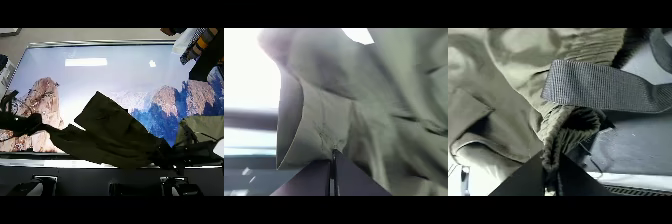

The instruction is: Fold the clothes and pants, and hang the long-sleeved shirts on hangers.

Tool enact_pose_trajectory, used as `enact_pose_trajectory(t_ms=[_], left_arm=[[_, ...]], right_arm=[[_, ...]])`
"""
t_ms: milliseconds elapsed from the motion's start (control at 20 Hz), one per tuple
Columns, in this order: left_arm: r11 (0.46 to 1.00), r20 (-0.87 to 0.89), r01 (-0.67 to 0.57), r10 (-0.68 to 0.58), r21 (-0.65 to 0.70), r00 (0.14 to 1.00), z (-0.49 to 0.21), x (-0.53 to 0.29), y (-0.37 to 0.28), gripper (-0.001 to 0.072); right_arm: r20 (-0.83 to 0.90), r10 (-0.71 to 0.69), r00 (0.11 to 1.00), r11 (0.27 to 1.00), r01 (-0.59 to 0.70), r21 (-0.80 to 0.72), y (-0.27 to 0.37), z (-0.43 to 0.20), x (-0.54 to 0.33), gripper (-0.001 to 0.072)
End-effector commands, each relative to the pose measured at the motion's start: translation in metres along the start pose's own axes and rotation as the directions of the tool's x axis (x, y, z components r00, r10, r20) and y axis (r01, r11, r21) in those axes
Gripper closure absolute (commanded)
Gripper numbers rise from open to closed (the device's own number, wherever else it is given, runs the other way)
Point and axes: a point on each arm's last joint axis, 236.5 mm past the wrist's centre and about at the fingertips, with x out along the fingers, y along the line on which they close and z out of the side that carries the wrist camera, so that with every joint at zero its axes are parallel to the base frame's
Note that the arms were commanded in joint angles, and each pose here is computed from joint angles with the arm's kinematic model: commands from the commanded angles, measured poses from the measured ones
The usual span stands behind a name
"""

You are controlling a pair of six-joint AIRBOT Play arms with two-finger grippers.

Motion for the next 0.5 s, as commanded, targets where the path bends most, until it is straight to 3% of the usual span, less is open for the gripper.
enact_pose_trajectory(t_ms=[0,200,450], left_arm=[[0.994,-0.048,0.068,-0.064,0.086,0.997,0.037,0.024,-0.042,0.0695],[0.984,-0.052,0.084,-0.077,0.155,0.996,0.085,0.058,-0.087,0.0695],[0.984,-0.087,0.121,-0.110,0.132,0.990,0.125,0.095,-0.114,0.0695]], right_arm=[[0.016,0.017,1.000,1.000,-0.018,0.023,0.016,0.026,0.009,0.0680],[0.165,-0.031,0.986,0.993,0.012,0.120,0.007,0.067,0.009,0.0680],[0.356,-0.093,0.930,0.970,0.005,0.242,-0.008,0.113,-0.004,0.0680]])
